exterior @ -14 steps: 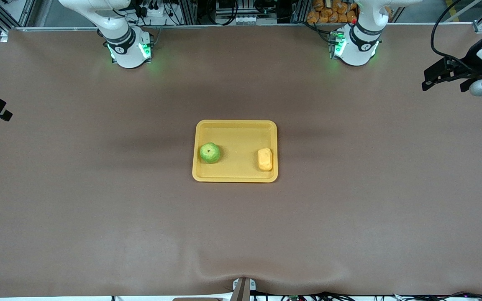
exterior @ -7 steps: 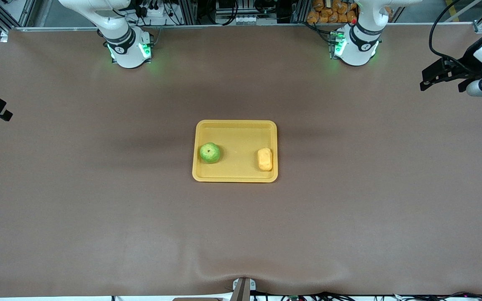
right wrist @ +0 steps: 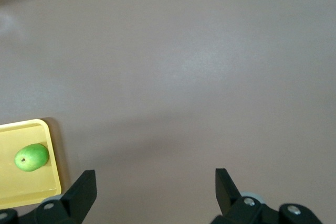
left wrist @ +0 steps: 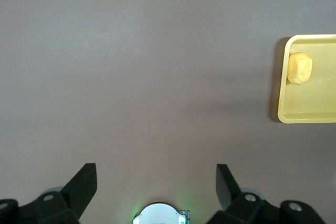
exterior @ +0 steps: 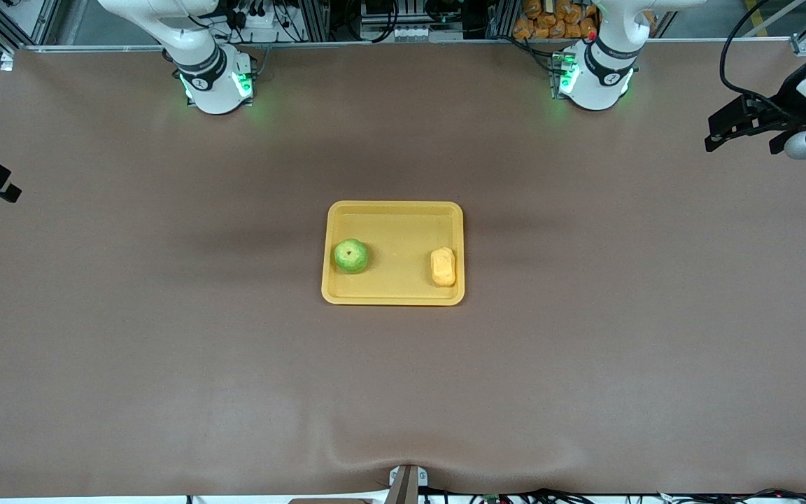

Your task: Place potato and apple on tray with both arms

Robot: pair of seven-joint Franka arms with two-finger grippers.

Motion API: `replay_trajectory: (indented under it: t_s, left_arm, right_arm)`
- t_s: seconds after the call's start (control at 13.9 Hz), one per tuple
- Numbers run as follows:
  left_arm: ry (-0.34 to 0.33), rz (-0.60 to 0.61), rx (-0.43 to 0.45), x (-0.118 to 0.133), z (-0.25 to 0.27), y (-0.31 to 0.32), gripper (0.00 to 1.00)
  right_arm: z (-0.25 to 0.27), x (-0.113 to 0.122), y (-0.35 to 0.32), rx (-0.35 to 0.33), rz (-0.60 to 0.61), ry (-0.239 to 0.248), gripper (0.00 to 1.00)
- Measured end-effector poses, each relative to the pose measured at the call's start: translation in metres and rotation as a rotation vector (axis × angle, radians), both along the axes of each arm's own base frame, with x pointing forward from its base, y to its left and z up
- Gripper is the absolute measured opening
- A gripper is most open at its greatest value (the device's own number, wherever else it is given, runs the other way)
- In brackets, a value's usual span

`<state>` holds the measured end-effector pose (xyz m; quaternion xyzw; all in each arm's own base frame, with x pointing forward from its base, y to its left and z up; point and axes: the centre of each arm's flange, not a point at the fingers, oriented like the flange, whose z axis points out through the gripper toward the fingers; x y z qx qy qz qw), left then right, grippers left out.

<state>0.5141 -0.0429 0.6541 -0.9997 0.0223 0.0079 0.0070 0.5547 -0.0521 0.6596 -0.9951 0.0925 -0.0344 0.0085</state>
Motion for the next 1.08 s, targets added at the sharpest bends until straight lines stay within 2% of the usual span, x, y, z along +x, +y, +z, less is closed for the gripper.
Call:
replay_trajectory:
  t_s: [1.08]
  left_arm:
    - [0.002,0.002,0.000,0.0009,-0.0013,0.0005,1.00]
  right_arm:
    - [-0.0012,-0.0015,-0.0005,0.001,-0.001,0.014,1.00]
